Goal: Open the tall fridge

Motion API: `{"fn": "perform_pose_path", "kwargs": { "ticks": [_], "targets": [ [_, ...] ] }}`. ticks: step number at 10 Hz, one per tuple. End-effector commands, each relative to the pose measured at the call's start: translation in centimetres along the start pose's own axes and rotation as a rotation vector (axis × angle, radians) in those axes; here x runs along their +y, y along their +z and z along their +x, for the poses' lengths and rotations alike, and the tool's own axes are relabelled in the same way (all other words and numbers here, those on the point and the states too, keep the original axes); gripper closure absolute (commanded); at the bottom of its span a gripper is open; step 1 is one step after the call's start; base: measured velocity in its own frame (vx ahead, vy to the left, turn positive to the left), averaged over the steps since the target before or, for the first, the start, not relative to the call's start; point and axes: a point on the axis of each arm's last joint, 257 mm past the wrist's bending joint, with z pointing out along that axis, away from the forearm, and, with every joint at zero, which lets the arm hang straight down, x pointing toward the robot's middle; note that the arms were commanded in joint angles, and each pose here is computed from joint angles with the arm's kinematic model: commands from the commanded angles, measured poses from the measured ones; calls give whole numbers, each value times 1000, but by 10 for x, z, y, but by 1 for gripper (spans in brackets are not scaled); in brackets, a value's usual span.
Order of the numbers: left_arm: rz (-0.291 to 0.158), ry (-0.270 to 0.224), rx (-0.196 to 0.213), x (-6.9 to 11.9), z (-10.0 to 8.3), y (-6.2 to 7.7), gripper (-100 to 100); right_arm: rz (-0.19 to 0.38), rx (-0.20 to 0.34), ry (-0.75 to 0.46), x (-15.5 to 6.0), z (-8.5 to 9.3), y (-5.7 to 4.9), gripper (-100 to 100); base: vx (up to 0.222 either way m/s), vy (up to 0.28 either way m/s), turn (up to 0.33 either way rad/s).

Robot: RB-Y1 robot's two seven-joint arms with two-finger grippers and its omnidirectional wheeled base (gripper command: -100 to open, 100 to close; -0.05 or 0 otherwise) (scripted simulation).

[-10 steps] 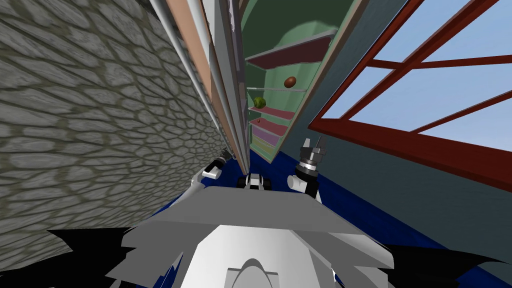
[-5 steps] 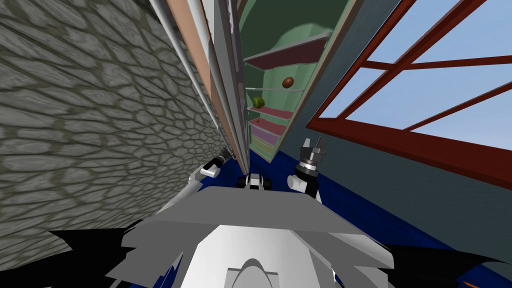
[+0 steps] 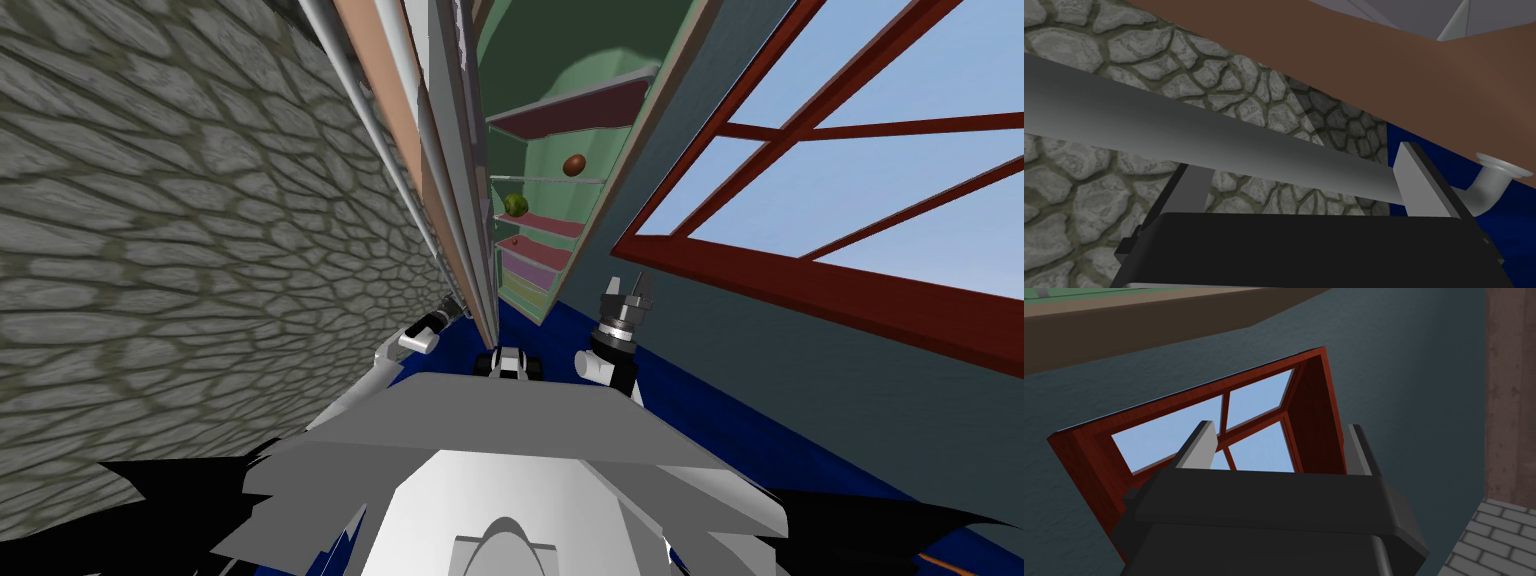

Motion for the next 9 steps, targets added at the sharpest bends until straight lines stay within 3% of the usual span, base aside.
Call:
{"fn": "perform_pose_path", "kwargs": {
  "ticks": [1, 9],
  "targets": [
    [-14, 6, 19, 6, 7, -3, 100, 0, 0, 0, 0, 0, 0, 0, 29, 174, -59],
    [-66, 40, 97, 26, 37, -17, 100, 0, 0, 0, 0, 0, 0, 0, 10, 260, -91]
  ]
}}
